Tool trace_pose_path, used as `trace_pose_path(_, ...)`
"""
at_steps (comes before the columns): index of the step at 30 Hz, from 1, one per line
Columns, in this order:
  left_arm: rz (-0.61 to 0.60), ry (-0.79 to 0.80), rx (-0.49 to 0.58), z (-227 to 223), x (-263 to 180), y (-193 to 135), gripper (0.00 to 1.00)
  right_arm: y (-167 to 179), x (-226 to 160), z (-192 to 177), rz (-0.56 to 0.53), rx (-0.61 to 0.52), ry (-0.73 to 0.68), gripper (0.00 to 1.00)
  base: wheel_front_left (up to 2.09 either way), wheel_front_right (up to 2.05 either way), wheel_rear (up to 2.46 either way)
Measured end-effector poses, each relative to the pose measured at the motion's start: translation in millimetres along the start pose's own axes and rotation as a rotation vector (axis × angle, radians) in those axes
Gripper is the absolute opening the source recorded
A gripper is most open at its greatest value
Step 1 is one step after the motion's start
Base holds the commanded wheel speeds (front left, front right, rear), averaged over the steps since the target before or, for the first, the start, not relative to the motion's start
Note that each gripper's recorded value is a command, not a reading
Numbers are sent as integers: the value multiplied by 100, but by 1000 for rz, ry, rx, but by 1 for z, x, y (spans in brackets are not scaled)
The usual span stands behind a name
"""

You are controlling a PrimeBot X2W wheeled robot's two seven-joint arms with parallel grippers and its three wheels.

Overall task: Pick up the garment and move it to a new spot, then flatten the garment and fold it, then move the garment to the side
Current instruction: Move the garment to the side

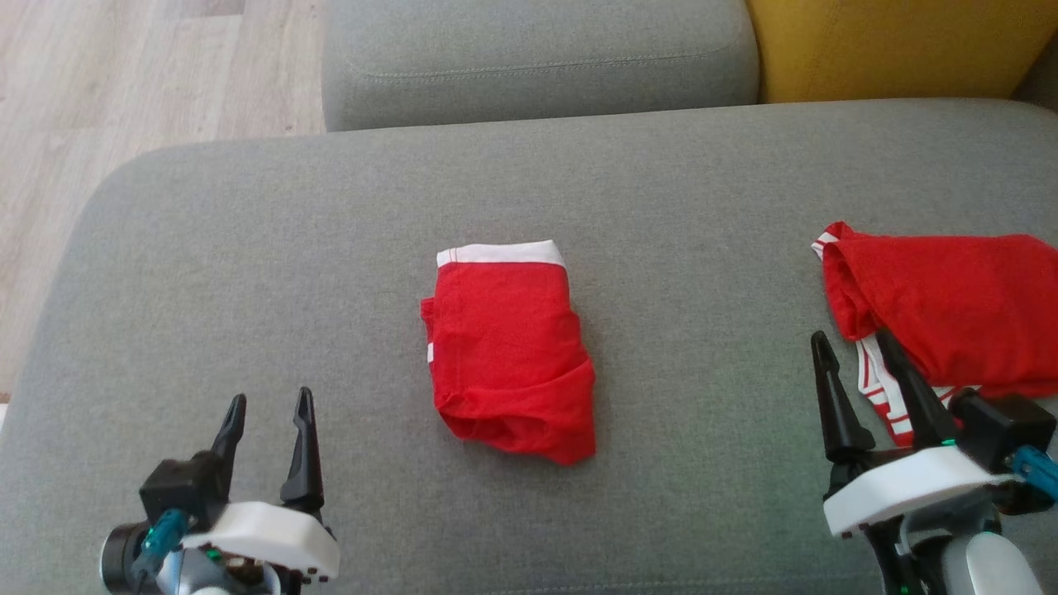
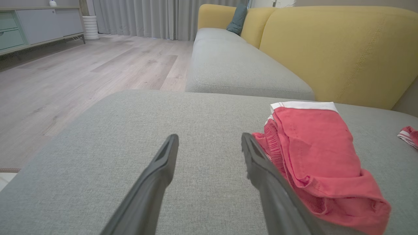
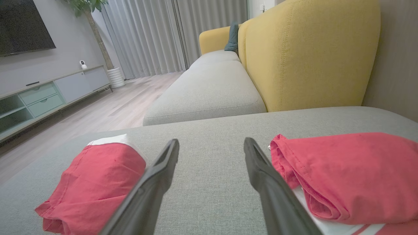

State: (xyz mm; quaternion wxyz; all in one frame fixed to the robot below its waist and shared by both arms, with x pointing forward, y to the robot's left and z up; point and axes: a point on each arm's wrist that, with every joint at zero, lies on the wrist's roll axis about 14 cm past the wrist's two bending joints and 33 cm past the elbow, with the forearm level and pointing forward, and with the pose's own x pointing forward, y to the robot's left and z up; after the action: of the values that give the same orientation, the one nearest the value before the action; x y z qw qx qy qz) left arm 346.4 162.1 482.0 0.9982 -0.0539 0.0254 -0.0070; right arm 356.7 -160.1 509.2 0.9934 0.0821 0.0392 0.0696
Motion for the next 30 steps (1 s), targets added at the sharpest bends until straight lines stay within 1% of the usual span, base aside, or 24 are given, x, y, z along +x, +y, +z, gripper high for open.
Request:
trace_pose_path(9, 3, 2, 12, 0, 0, 2, 100, 0, 4, -5, 2, 1, 22, 100, 0, 0, 0)
trace_pose_path(14, -13, -32, 14, 11, 14, -1, 100, 8, 18, -27, 33, 3, 96, 100, 0, 0, 0)
trace_pose_path(17, -28, -80, 27, 26, 29, -2, 100, 22, 37, -44, 83, 4, 155, 100, 0, 0, 0)
trace_pose_path(23, -11, -126, 41, 38, 44, 5, 100, 77, 83, -80, 251, 7, 260, 100, 0, 0, 0)
trace_pose_path(26, 27, -108, 59, 32, 43, 20, 100, 99, 93, -107, 308, 27, 337, 100, 0, 0, 0)
trace_pose_path(30, 64, -79, 65, 22, 37, 32, 100, 114, 93, -145, 340, 43, 462, 100, 0, 0, 0)
